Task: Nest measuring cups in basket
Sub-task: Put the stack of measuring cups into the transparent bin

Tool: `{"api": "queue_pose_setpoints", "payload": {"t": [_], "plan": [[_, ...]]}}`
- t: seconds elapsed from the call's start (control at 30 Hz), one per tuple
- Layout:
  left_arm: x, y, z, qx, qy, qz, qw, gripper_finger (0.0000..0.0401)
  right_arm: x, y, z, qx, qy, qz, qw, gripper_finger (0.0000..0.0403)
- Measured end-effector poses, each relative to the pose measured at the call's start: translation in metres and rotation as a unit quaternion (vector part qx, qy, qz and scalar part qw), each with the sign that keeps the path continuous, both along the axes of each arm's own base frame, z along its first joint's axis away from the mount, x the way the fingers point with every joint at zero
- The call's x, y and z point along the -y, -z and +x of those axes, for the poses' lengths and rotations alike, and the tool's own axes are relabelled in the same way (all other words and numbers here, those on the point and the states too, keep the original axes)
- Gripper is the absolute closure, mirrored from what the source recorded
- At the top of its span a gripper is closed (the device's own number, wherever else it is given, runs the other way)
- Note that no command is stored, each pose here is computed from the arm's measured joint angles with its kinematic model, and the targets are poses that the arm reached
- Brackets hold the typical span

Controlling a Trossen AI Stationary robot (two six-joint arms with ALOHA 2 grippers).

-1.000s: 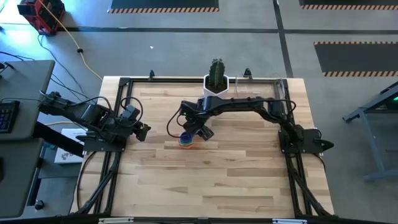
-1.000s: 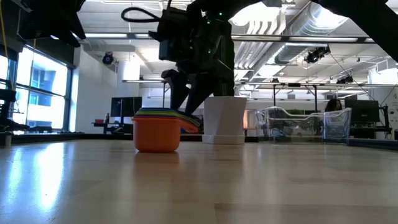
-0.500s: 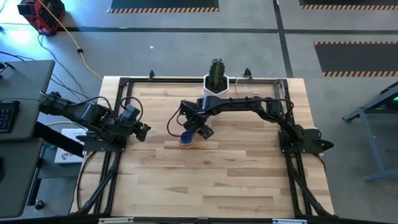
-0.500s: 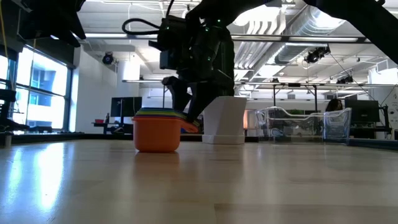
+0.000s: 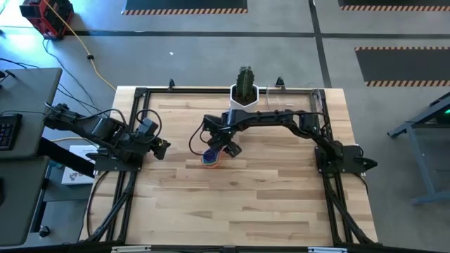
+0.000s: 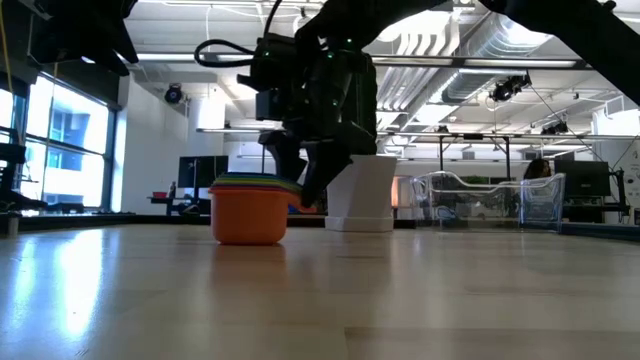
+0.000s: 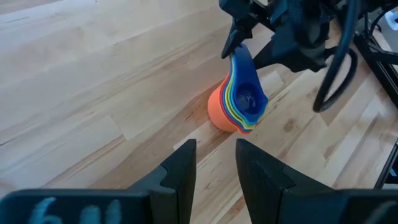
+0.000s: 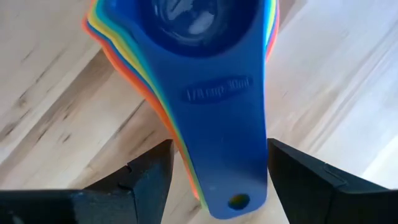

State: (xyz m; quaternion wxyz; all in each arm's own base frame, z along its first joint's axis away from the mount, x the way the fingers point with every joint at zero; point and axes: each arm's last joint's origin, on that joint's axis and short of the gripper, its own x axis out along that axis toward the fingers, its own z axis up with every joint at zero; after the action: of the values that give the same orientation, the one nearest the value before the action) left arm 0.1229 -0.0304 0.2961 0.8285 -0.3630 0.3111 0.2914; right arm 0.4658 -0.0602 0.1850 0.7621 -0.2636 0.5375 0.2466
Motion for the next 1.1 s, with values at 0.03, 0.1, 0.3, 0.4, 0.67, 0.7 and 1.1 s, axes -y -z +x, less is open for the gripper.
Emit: {"api": "queue_pose_setpoints", "payload": {"t": [0.03, 0.1, 0.3, 0.4, 0.67, 0.7, 1.1], "plan": [[0.000, 0.000, 0.000, 0.000, 0.000, 0.000, 1.000, 0.0298, 0.000, 0.000, 0.000, 0.001, 0.000, 0.000, 1.000, 0.0158], [0.000, 0.000, 0.000, 0.000, 0.000, 0.000, 1.000, 0.0298, 0.000, 0.002, 0.001, 0.001, 0.000, 0.000, 1.000, 0.0158], [0.000, 0.000, 0.000, 0.001, -0.001, 0.003, 1.000, 0.0298, -0.002, 0.006, 0.004, 0.004, -0.003, -0.001, 1.000, 0.0166], [0.000, 0.000, 0.000, 0.000, -0.001, 0.003, 1.000, 0.0298, -0.005, 0.009, 0.005, 0.003, -0.005, -0.002, 1.000, 0.0184], [0.000, 0.000, 0.000, 0.001, -0.001, 0.003, 1.000, 0.0298, -0.005, 0.016, 0.005, -0.014, 0.017, 0.002, 1.000, 0.0241], [0.000, 0.000, 0.000, 0.001, -0.001, 0.003, 1.000, 0.0298, -0.005, 0.016, 0.005, -0.014, 0.021, 0.003, 1.000, 0.0248], [0.000, 0.000, 0.000, 0.001, -0.002, 0.004, 1.000, 0.0298, -0.013, 0.017, 0.002, -0.039, 0.034, -0.029, 0.998, 0.0277]]}}
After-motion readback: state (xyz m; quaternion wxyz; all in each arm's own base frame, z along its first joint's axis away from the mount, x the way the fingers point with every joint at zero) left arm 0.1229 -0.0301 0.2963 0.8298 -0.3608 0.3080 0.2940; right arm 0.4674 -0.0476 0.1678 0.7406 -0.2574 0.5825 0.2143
